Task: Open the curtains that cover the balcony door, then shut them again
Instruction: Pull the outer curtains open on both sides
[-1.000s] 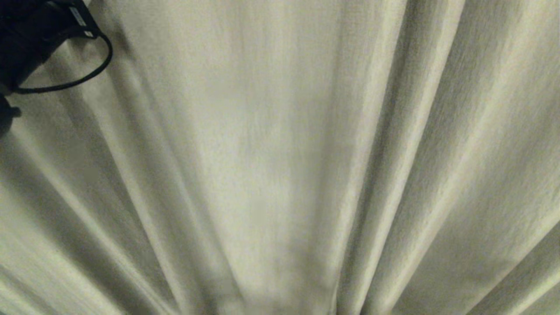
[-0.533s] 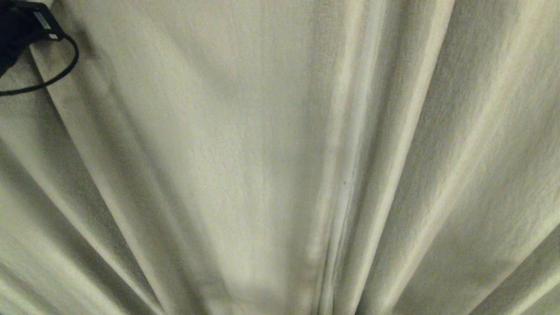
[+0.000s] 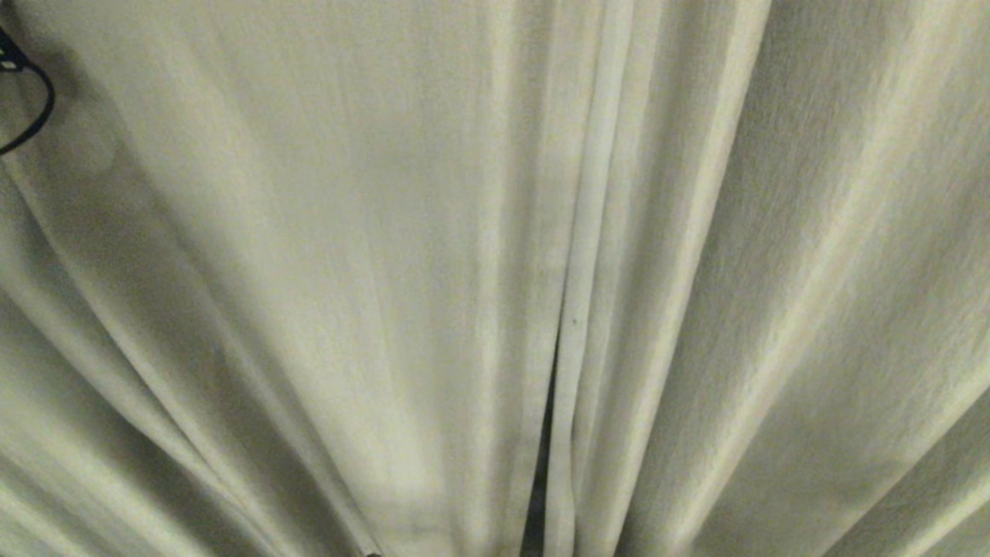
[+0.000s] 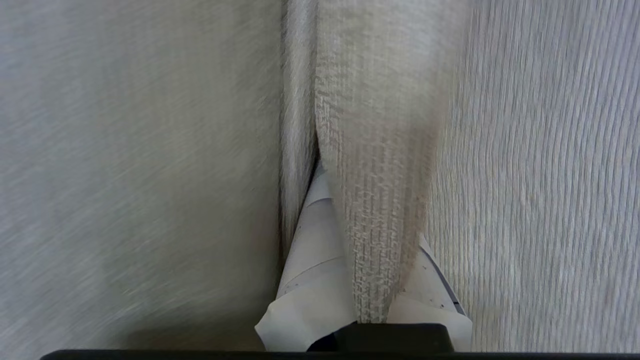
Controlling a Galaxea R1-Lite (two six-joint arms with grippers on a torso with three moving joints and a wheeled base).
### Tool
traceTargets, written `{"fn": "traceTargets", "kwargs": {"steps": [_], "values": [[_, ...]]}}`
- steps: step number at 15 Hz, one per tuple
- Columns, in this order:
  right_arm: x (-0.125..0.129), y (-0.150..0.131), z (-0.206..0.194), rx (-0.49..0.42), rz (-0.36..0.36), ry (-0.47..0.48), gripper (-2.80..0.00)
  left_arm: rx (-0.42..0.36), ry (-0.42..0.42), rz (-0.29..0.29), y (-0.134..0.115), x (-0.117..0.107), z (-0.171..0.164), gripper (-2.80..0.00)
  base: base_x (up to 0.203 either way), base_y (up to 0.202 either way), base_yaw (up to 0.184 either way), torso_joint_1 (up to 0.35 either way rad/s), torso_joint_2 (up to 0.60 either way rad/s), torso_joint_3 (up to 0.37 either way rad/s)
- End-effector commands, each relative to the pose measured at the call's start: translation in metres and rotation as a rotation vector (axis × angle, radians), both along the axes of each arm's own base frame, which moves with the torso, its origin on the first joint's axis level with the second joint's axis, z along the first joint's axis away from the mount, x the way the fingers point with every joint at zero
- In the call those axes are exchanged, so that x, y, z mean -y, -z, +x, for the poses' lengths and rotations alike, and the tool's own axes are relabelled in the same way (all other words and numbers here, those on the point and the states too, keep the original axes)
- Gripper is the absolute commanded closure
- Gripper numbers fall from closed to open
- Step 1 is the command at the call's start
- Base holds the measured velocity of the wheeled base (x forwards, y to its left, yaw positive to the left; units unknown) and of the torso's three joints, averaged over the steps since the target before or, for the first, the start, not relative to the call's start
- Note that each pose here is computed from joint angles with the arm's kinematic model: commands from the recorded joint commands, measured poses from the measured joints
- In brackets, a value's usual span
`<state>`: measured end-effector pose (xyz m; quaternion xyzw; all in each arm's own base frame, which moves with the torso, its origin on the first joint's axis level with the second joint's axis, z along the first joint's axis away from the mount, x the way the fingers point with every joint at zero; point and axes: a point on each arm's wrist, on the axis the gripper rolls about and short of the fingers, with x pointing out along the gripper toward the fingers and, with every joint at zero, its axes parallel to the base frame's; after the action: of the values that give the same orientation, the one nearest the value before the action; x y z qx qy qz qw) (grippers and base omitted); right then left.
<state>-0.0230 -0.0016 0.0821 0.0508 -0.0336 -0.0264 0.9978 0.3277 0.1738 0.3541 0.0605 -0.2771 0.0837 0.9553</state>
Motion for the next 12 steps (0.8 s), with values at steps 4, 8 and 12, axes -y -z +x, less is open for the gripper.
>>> {"fn": "traceTargets", "kwargs": {"steps": [4, 8, 12], "values": [[0.0, 0.0, 0.0, 0.002, 0.0, 0.001, 0.0, -0.012, -0.064, -0.035, 0.023, -0.044, 0.003, 0.0, 0.0, 0.0, 0.0, 0.0, 0.0, 0.0], [0.0, 0.0, 0.0, 0.002, 0.0, 0.001, 0.0, -0.028, -0.092, -0.045, 0.035, -0.074, 0.002, 0.0, 0.0, 0.0, 0.0, 0.0, 0.0, 0.0], [0.0, 0.0, 0.0, 0.002, 0.0, 0.001, 0.0, -0.03, -0.096, -0.061, 0.043, -0.085, 0.003, 0.0, 0.0, 0.0, 0.0, 0.0, 0.0, 0.0]]}}
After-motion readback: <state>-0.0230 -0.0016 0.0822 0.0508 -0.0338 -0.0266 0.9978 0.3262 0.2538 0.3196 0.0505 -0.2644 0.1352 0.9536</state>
